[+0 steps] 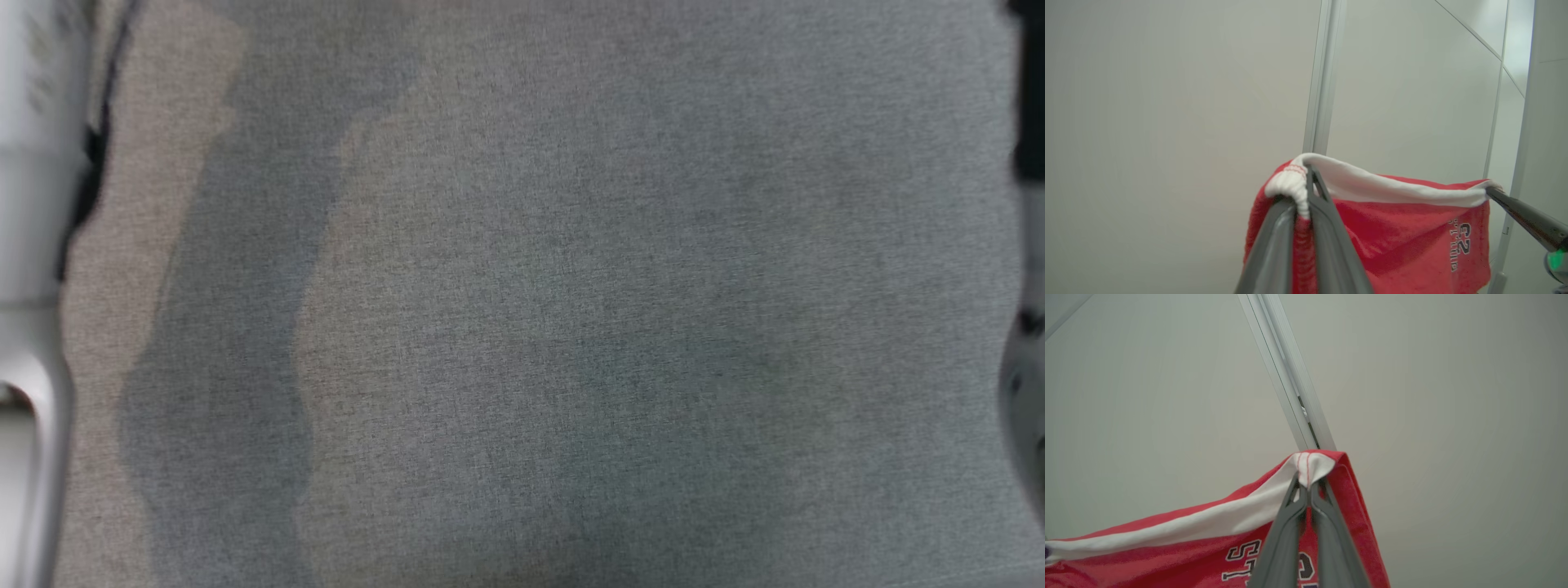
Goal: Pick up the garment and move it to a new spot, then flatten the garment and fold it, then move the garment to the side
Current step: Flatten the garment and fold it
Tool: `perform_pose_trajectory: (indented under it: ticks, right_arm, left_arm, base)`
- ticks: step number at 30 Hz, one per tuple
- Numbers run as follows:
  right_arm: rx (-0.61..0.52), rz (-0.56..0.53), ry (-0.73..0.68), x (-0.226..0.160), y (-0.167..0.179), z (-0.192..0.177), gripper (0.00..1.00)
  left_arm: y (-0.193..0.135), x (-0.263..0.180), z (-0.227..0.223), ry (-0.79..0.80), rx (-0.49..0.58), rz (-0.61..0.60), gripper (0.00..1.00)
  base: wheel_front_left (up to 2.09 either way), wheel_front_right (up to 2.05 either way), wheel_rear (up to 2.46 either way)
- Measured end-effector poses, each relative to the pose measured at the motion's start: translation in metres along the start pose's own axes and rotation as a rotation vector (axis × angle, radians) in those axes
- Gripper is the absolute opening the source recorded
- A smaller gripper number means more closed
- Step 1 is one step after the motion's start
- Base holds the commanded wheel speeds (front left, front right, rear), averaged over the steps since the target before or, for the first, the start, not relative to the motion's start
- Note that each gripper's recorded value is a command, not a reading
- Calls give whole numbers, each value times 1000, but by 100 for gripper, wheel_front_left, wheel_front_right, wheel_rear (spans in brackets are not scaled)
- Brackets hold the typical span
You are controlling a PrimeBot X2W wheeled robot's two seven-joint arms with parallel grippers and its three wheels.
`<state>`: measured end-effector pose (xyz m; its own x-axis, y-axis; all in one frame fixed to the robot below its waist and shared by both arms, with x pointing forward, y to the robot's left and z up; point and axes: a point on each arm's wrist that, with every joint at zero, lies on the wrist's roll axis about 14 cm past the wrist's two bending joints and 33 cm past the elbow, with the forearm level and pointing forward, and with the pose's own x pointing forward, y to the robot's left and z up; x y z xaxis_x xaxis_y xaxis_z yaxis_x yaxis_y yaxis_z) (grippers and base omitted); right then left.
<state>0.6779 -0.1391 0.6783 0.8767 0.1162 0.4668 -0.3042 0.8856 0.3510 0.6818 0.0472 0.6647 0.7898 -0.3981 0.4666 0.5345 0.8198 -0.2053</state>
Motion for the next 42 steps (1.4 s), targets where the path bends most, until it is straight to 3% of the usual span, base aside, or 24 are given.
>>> perform_pose_trajectory:
  ticks: [5, 7, 11, 14, 15, 19, 23, 28, 33, 37, 42]
  right_arm:
    - [4, -41, 244, -69, -26, -99, 0]
    - [7, -38, 271, -82, -27, -108, 0]
    - [64, -92, 369, -151, -45, -131, 0]
    - [80, -116, 421, -203, -49, -125, 0]
    - [63, -127, 460, -239, -50, -116, 0]
    - [-56, -95, 570, -311, -42, -96, 0]
    - [-95, -111, 632, -372, -32, -72, 0]
    - [-76, -176, 663, -437, -20, -40, 0]
    - [-22, -197, 574, -427, -9, -18, 0]
    - [-12, -92, 537, -377, 12, -24, 0]
    - [-45, 23, 531, -307, 22, -43, 0]
  left_arm:
    - [4, -71, -96, 216, -59, 29, 0]
    - [3, -85, -106, 246, -62, 26, 0]
    - [-10, -148, -133, 350, -125, 45, 0]
    - [-32, -195, -135, 405, -192, 59, 0]
    - [-41, -231, -132, 450, -218, 87, 0]
    - [-71, -302, -119, 540, -222, 113, 0]
    - [-93, -369, -101, 604, -227, 219, 0]
    - [-110, -419, -65, 557, -270, 396, 0]
    - [-126, -436, -40, 492, -297, 457, 0]
    - [-122, -432, -34, 478, -290, 469, 0]
    - [-108, -379, -29, 382, -364, 458, 0]
  base:
    - [0, 0, 0]
    - [0, 0, 0]
    - [0, 0, 0]
    - [0, 0, 0]
    - [0, 0, 0]
    - [0, 0, 0]
    - [0, 0, 0]
    - [0, 0, 0]
    - [0, 0, 0]
    - [0, 0, 0]
    - [0, 0, 0]
